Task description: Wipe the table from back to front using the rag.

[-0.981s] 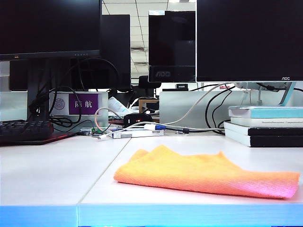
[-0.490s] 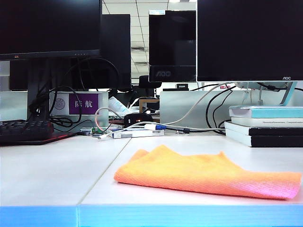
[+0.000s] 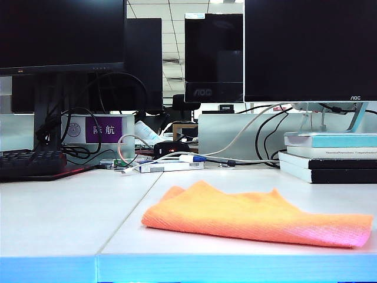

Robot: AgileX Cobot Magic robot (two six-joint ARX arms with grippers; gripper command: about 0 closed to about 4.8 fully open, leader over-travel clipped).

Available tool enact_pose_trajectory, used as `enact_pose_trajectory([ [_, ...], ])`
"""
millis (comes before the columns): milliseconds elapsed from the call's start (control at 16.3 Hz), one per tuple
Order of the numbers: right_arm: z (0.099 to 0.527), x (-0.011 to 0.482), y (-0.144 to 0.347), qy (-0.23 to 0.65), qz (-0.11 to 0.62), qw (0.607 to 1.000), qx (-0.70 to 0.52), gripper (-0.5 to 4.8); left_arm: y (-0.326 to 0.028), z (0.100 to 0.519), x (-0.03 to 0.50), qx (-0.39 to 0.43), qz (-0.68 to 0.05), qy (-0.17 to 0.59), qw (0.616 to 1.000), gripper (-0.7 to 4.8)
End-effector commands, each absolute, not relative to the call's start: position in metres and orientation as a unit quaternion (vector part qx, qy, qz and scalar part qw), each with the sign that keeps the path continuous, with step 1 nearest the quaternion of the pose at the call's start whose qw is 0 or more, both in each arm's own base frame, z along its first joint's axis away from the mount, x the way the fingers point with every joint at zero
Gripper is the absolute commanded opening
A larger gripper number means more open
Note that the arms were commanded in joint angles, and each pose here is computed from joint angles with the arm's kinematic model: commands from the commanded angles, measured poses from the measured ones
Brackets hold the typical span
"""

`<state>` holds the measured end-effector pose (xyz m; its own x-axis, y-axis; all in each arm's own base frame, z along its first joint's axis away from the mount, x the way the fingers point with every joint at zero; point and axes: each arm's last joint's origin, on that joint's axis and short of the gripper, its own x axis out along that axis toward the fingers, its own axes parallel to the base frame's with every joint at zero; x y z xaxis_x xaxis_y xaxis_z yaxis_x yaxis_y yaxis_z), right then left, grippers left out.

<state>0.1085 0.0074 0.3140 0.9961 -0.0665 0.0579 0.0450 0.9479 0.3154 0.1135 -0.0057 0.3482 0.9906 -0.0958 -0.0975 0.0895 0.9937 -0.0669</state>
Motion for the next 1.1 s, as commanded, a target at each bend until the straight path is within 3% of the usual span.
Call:
enact_pose_trajectory([
  [61, 0.353, 0.125, 0.012, -0.022, 0.019, 0.988, 0.151, -0.02, -0.011, 0.392, 0.125, -0.041, -0.121, 0.134, 0.983, -0.05],
  [306, 0.397, 0.154, 0.021, 0.030, 0.069, 0.990, 0.116, -0.02, -0.022, 0.440, 0.134, -0.055, -0.233, 0.166, 0.956, -0.05],
  [552, 0.424, 0.182, 0.053, 0.108, 0.184, 0.977, 0.025, -0.01, -0.060, 0.450, 0.139, 0.001, -0.311, 0.198, 0.930, -0.05],
  [797, 0.395, 0.201, 0.095, 0.241, 0.306, 0.921, -0.020, -0.01, -0.090, 0.443, 0.145, 0.033, -0.344, 0.228, 0.910, -0.05],
  [1103, 0.335, 0.217, 0.134, 0.427, 0.362, 0.822, -0.105, -0.01, -0.096, 0.440, 0.147, 0.060, -0.361, 0.229, 0.902, -0.06],
])
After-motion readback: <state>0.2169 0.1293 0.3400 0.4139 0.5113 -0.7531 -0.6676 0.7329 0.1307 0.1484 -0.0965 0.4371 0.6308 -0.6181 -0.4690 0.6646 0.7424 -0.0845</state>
